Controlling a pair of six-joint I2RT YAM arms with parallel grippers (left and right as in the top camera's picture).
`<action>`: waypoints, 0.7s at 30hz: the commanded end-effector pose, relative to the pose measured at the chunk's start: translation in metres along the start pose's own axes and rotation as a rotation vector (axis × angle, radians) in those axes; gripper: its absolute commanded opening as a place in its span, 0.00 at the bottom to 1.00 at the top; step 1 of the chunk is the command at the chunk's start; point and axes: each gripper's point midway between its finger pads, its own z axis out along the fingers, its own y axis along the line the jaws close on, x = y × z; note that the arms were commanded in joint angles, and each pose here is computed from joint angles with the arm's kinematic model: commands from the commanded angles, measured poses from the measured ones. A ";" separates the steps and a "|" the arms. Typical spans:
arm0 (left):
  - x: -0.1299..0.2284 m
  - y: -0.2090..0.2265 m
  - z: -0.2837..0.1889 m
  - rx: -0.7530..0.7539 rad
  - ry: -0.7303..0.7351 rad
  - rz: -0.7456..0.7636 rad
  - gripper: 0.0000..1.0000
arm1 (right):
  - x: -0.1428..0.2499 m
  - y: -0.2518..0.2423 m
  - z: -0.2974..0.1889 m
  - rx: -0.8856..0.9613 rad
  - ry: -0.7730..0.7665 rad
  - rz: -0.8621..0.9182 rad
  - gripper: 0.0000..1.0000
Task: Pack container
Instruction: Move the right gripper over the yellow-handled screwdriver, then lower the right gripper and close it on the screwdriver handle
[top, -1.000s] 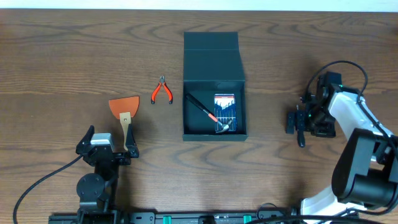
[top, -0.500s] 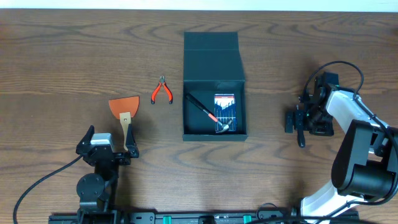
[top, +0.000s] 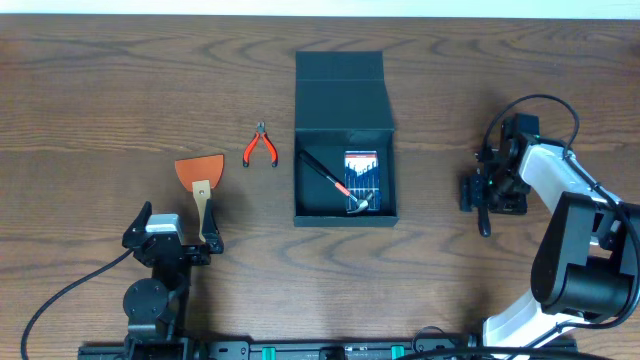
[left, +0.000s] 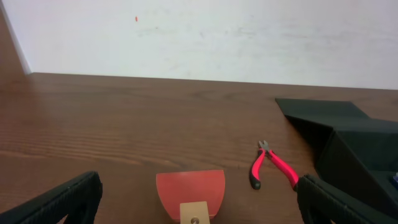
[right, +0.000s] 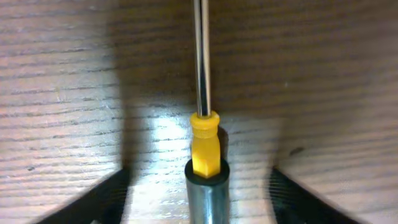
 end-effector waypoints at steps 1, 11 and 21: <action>0.017 0.002 0.001 -0.009 0.053 0.014 0.99 | 0.009 0.001 0.011 0.015 0.049 0.010 0.50; 0.017 0.002 0.001 -0.009 0.053 0.014 0.99 | 0.014 -0.001 0.010 0.021 0.071 0.017 0.40; 0.017 0.002 0.001 -0.009 0.053 0.014 0.99 | 0.019 -0.003 0.010 0.037 0.094 0.039 0.35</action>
